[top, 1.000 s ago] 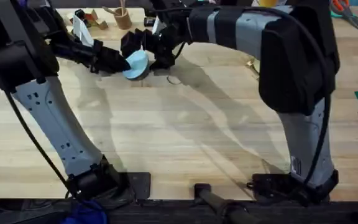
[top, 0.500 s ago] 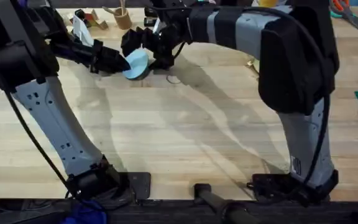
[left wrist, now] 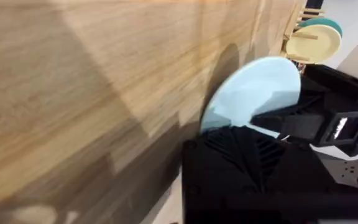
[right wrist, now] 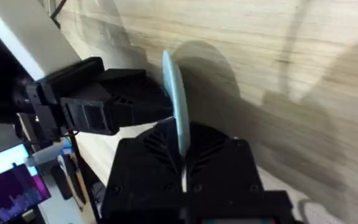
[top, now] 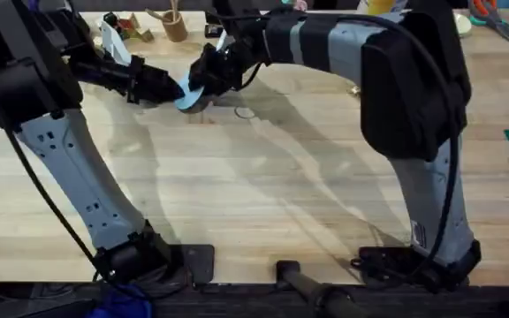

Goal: Pick up the plates from the table one by one and place each into a slot on the dish rack.

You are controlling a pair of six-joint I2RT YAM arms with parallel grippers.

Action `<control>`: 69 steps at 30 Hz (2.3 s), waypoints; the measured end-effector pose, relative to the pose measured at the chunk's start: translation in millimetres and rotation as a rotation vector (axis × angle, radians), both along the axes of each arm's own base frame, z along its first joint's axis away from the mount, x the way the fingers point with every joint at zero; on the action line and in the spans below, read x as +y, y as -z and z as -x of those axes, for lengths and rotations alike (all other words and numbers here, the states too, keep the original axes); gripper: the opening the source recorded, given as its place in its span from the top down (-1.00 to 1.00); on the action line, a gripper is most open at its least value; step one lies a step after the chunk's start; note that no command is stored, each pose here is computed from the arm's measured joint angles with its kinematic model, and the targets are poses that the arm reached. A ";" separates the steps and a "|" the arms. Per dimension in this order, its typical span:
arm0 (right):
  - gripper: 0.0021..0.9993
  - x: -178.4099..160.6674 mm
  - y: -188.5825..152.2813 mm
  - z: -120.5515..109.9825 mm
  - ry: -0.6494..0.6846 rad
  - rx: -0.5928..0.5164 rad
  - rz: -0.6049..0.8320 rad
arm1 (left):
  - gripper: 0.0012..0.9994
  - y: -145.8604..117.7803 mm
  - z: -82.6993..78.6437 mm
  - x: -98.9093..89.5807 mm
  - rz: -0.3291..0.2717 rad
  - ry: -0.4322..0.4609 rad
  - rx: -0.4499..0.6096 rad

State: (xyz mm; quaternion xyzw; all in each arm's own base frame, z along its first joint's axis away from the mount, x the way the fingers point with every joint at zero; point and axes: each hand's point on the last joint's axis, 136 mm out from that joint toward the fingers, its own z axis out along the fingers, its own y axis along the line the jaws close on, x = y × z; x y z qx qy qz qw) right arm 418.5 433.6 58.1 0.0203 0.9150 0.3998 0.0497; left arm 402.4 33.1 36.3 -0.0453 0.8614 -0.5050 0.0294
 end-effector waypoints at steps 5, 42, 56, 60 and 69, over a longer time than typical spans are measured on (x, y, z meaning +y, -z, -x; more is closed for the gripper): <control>0.95 1.2 -1.2 2.2 -0.011 0.009 -0.011 | 0.92 0.0 0.1 0.0 0.000 0.000 0.001; 0.94 -102.6 -68.2 32.9 -0.375 -0.148 0.458 | 0.92 -160.4 55.2 5.4 -0.388 0.070 -0.165; 0.94 -153.8 -151.8 33.4 -0.448 -0.343 0.687 | 0.92 -240.8 107.1 -36.5 -0.703 0.084 -0.301; 0.94 -162.0 -168.7 32.9 -0.446 -0.391 0.718 | 0.90 -256.9 122.2 -35.7 -0.772 0.045 -0.329; 0.94 -171.5 -196.4 28.9 -0.430 -0.491 0.752 | 0.88 -277.9 147.2 -30.8 -0.844 -0.029 -0.361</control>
